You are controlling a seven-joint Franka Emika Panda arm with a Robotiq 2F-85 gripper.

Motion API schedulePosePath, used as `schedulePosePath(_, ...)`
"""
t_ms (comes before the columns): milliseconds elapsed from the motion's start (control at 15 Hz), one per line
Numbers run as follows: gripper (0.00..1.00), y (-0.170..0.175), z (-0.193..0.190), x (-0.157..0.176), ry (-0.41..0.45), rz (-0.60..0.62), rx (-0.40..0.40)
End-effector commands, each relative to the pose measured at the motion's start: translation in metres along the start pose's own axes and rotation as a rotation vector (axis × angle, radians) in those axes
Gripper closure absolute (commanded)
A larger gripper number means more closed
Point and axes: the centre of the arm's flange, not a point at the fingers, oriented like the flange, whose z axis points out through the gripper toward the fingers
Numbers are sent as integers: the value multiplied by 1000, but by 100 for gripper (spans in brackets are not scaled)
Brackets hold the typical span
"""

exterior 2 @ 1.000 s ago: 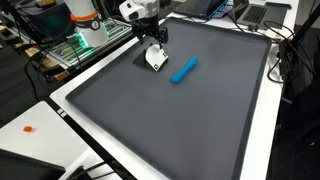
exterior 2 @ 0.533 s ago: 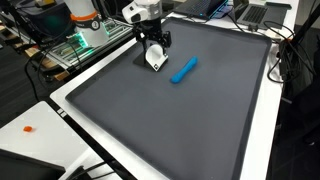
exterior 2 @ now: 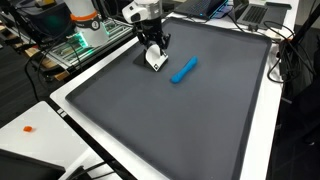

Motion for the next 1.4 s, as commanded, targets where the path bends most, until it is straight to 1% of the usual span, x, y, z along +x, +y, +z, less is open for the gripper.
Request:
schedulePosePath(0,69,2,2,-2,10,25,15)
schedulePosePath(200,93,1,1,0,7,43,22)
schedulePosePath(267,99,-1,-1,1,8,49,31)
schedulePosePath(400,100,-3,-4,2,9,62,46)
schedulePosePath(533,98,-4,-7,4,5,81,56)
schedulePosePath(733,98,-3,-11,6,-6,112,62)
schedulePosePath(867,98,-3,-18,7,-7,110,72)
schedulePosePath(1067,98,-6,-36,6,-8,87,103)
schedulePosePath(1200,98,-12,-52,4,-8,48,117)
schedulePosePath(1267,98,-18,-60,2,8,31,113)
schedulePosePath(1333,98,-23,-67,0,7,5,106)
